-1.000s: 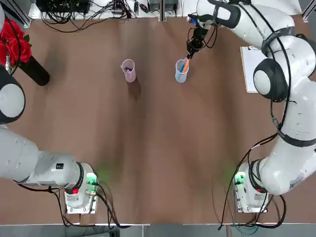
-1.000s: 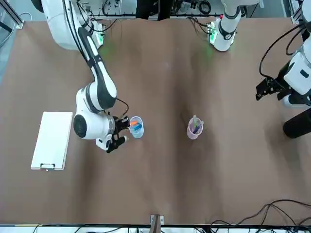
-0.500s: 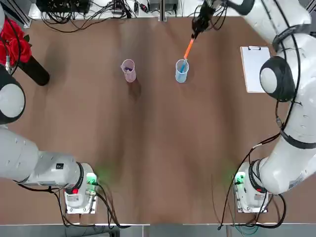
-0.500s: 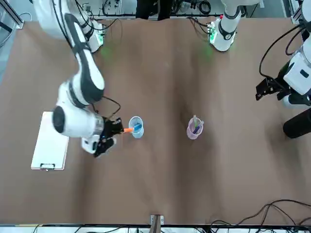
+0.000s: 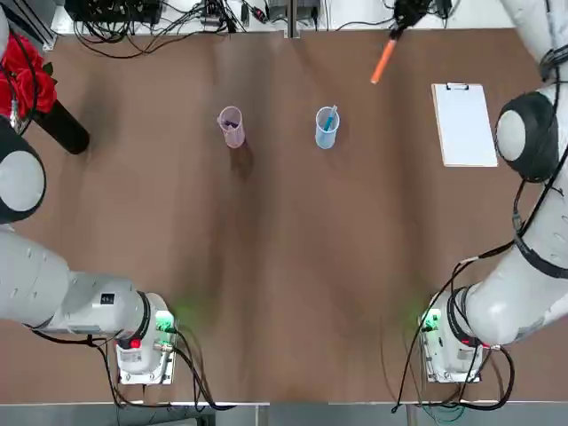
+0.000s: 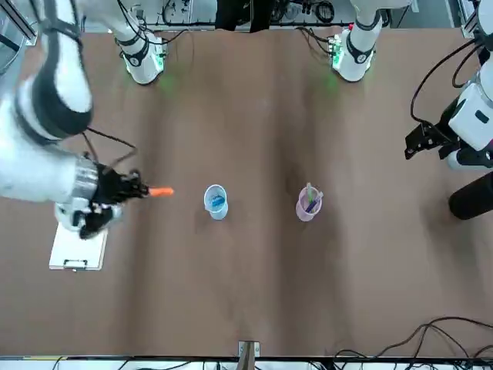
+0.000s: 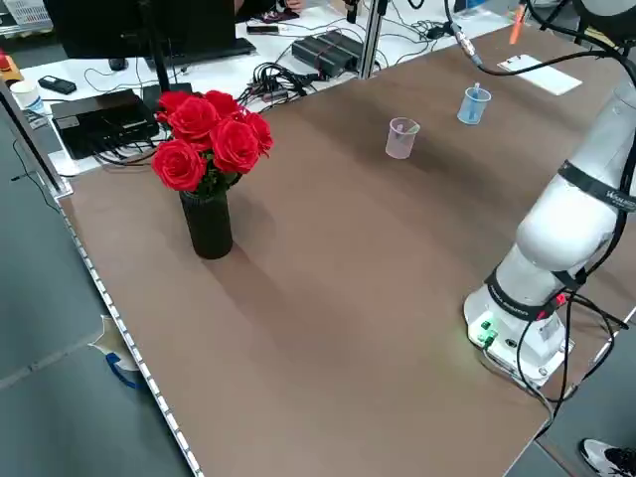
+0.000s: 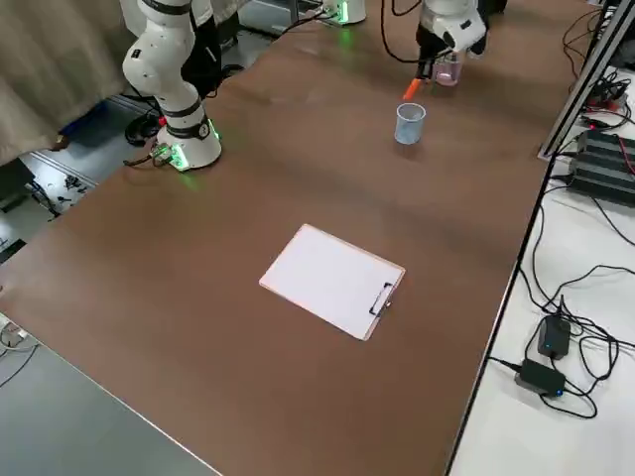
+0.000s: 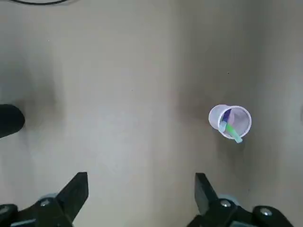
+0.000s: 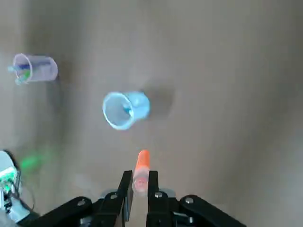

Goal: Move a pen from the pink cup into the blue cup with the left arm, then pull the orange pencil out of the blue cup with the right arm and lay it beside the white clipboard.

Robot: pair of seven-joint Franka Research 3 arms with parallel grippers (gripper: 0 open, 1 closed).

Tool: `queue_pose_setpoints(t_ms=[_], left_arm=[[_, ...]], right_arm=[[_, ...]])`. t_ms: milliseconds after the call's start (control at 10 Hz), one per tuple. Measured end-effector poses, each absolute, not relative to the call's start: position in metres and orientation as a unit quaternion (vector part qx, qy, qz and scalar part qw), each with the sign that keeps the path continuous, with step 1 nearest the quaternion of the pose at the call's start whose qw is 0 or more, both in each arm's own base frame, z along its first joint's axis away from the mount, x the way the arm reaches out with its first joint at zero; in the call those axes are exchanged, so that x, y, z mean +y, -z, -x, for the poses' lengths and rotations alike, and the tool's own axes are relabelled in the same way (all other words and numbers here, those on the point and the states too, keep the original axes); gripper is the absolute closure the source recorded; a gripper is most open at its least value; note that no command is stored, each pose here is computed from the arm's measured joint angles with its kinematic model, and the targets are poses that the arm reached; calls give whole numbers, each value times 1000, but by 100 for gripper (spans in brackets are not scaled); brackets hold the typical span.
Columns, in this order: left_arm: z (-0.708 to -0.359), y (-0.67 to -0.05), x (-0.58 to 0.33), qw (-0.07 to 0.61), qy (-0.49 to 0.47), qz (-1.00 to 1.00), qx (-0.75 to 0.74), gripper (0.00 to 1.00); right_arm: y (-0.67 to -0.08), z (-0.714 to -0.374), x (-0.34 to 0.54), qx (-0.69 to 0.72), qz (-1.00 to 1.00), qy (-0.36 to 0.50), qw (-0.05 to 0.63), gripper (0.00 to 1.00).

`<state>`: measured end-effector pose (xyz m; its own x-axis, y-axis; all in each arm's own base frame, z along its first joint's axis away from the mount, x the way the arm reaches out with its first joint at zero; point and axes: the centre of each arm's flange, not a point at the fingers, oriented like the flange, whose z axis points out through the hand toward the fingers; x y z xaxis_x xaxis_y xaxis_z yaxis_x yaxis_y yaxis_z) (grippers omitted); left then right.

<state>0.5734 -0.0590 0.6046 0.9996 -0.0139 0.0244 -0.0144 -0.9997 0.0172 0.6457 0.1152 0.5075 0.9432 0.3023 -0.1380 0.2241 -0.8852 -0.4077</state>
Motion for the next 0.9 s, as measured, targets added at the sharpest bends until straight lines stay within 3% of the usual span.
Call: queue_pose_setpoints(t_ms=[300, 600, 900], left_arm=[[-573, -605, -59, 9, -12, -1000, -7, 1], [-574, -604, -60, 9, -11, -1000, -8, 1], [-574, -603, -60, 9, -11, -1000, -8, 1]], right_arm=[[-491, -634, 59, -135, 972, -168, 93, 83], [-380, -640, 20, -118, 957, -253, 76, 83], [-303, -659, 17, -114, 960, -251, 54, 83]])
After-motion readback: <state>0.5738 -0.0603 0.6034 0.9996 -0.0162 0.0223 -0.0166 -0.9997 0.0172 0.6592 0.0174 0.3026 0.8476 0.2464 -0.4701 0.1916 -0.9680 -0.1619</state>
